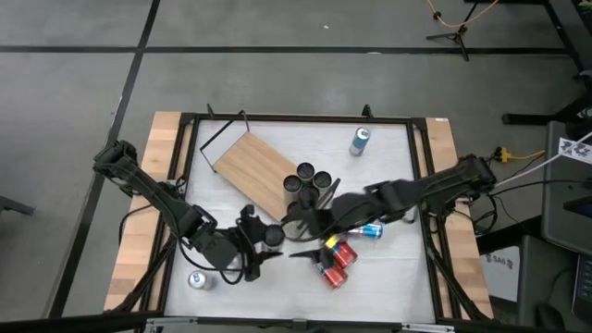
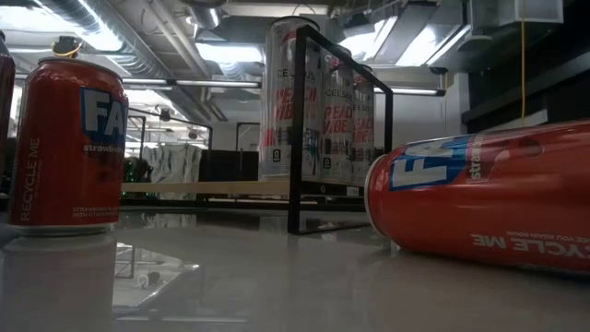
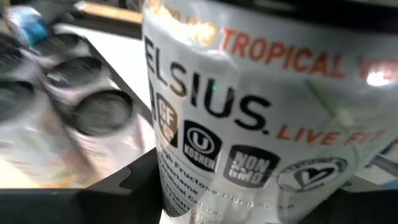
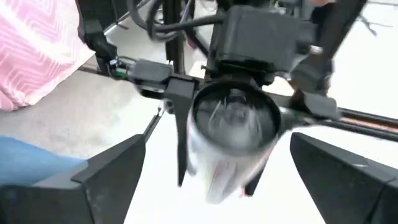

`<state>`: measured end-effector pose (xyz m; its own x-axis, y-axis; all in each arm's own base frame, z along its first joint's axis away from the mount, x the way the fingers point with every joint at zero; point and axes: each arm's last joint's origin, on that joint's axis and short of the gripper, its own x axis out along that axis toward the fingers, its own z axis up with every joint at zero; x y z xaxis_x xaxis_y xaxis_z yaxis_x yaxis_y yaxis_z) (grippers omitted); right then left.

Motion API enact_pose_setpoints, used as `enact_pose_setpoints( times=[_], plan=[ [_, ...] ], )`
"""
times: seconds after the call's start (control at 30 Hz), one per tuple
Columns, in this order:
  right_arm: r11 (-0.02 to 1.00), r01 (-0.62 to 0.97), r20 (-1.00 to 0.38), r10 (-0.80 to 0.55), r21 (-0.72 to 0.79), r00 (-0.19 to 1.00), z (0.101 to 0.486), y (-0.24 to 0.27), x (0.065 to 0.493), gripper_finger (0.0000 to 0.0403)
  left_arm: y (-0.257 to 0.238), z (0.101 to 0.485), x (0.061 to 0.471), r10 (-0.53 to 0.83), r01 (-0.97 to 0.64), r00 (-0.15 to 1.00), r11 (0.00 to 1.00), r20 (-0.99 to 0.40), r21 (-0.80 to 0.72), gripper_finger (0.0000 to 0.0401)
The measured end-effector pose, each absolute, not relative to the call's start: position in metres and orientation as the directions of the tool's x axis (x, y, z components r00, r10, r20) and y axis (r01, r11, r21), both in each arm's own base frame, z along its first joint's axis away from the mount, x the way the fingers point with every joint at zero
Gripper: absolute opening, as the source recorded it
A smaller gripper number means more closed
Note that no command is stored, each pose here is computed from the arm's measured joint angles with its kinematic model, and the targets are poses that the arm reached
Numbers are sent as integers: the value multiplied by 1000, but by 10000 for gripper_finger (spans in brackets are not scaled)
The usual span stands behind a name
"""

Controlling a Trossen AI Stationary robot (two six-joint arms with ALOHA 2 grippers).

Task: Place canned beverage on shelf
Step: Put the white-yellow soda can on the shelf aligned with the other white-yellow soda cans

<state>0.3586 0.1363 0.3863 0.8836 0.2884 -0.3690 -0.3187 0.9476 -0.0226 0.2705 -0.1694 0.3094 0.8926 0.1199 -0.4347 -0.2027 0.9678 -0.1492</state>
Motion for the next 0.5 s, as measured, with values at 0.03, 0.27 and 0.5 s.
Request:
enact_pose_setpoints(
  times=[0.03,0.27,0.5],
  plan=[
    [950,-312,-365,281,-28,888,393,133,352,396,-167,313,268,133,-210,895,968,-425,-139,244],
    [945,-317,-382,265,-80,885,426,115,305,396,-140,337,251,235,-280,893,958,-384,-65,244],
    [960,-245,-501,147,-135,853,426,102,280,396,-99,350,231,350,-380,835,925,-424,13,244]
  ],
)
